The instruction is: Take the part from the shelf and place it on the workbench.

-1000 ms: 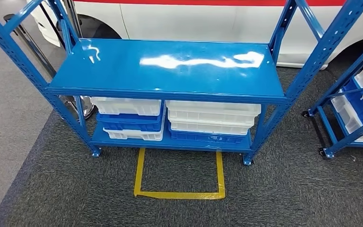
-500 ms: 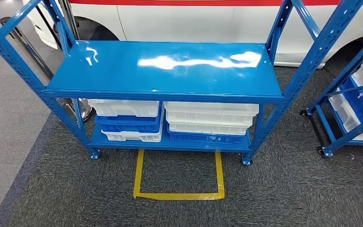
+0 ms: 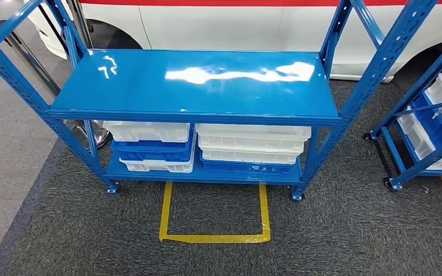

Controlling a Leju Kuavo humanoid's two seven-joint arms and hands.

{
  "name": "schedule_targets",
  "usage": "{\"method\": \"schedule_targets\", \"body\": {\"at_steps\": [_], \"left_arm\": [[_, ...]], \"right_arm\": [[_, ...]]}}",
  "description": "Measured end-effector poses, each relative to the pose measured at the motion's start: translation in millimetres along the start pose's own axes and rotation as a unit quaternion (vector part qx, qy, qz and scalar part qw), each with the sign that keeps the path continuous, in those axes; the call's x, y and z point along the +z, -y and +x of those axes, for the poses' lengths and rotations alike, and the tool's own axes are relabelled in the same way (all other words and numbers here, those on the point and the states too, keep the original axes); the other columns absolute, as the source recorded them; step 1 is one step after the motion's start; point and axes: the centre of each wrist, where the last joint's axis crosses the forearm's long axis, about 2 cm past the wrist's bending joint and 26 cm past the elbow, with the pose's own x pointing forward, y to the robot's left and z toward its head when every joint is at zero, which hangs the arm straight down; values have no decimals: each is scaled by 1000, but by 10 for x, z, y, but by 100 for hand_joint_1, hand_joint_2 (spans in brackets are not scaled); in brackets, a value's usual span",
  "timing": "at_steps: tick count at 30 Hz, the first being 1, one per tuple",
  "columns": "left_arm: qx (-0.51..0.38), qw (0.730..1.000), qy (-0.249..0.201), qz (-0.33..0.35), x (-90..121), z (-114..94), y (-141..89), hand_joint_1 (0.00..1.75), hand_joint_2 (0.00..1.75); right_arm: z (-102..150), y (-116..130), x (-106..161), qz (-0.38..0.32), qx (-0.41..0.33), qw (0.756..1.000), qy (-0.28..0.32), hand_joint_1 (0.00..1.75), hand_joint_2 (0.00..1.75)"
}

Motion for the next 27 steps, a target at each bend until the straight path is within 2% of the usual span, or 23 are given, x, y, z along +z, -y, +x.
{"method": "schedule_targets", "body": {"at_steps": [3, 5, 8, 13, 16, 18, 24, 27], "left_arm": [[4, 1000, -10, -8, 8, -42, -17, 0, 0], [8, 1000, -5, -12, -6, 13, -35, 0, 0], [14, 1000, 19, -15, -50, 230, -65, 0, 0], [23, 996, 81, -16, -106, 723, -134, 0, 0], [28, 995, 94, -21, -112, 847, -173, 0, 0], [31, 995, 85, -30, -105, 794, -166, 0, 0], [39, 997, 34, -49, -59, 416, -124, 0, 0], [38, 998, 25, -51, -49, 344, -122, 0, 0]], "right_arm": [[18, 25, -5, 10, 5, 1000, 2, 0, 175], [-66, 39, 14, 18, 9, 1000, -8, 0, 175], [-323, 53, 81, 30, 15, 999, -41, 0, 175], [-844, 108, 256, 44, 28, 992, -112, 0, 175], [-985, 112, 316, 55, 32, 989, -132, 0, 175], [-958, 121, 304, 61, 33, 989, -129, 0, 175], [-674, 100, 193, 74, 31, 992, -94, 0, 175], [-594, 94, 166, 76, 33, 993, -83, 0, 175]]}}
